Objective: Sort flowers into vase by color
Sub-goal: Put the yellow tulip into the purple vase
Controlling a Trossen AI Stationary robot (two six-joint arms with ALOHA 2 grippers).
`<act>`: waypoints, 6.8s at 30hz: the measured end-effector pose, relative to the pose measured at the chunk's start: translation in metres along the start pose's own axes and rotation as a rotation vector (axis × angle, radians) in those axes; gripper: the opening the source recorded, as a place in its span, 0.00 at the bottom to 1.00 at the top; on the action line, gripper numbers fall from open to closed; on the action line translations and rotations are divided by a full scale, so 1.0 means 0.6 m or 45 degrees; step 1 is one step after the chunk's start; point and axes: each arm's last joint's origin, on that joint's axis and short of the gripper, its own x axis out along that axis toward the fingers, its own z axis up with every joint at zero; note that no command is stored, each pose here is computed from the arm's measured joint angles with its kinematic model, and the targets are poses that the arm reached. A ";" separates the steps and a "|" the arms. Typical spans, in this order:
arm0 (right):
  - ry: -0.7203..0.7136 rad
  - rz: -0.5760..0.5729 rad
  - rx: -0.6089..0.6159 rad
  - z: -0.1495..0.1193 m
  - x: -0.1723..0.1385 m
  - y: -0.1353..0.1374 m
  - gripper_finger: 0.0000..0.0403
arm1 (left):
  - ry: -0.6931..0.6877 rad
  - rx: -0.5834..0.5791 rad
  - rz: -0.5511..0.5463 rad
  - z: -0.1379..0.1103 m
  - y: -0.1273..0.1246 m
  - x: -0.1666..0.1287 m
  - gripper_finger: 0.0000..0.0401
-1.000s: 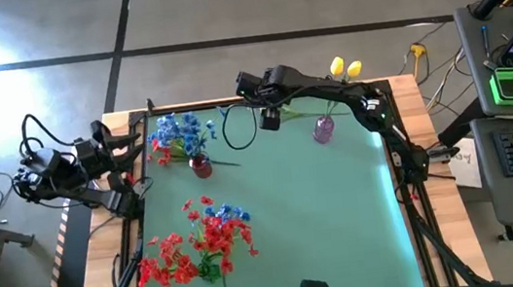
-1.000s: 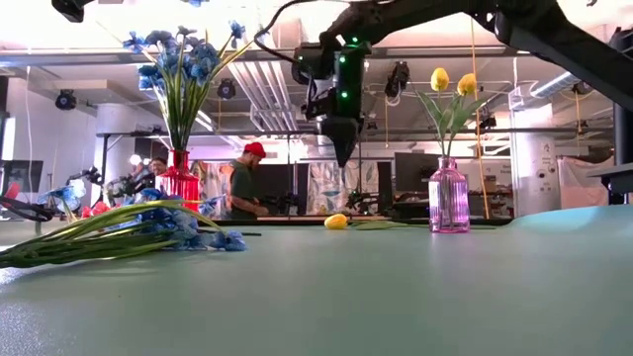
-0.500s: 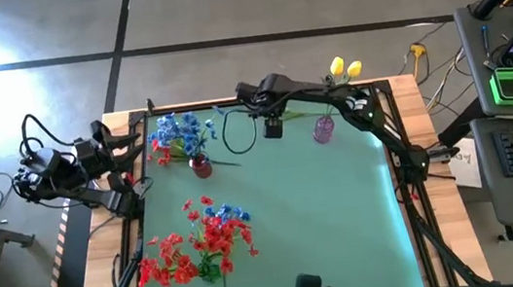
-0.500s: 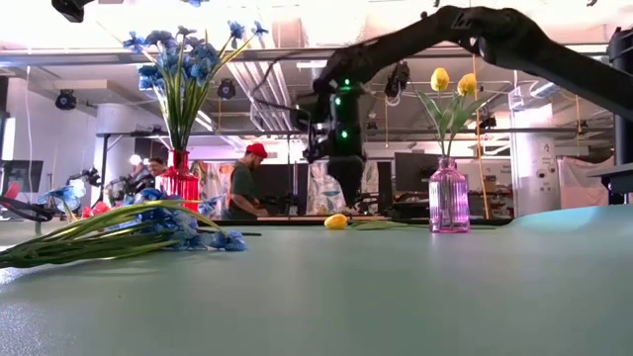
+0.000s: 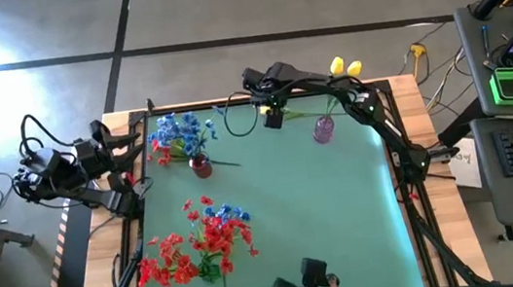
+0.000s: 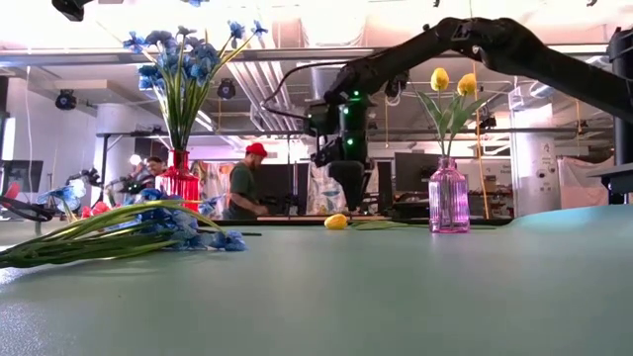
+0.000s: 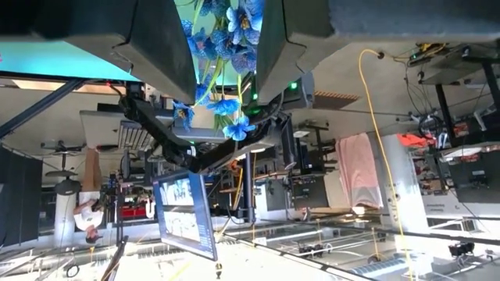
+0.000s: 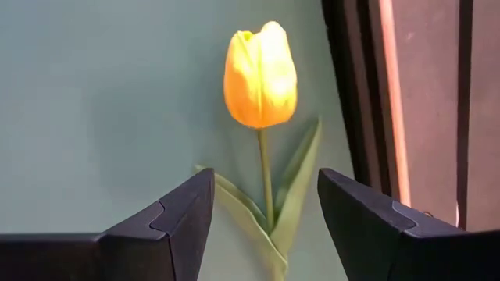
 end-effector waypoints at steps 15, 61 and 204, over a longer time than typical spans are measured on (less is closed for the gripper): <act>0.077 -0.051 -0.015 0.005 0.056 0.006 0.48 | -0.001 0.000 0.000 0.000 0.000 0.000 0.31; -0.617 -0.052 -0.178 0.041 -0.140 0.022 0.03 | -0.006 -0.001 0.001 0.001 0.000 0.000 0.31; -1.274 -0.421 0.874 -0.435 -0.332 0.129 0.76 | -0.078 -0.231 0.004 0.023 -0.023 0.035 0.31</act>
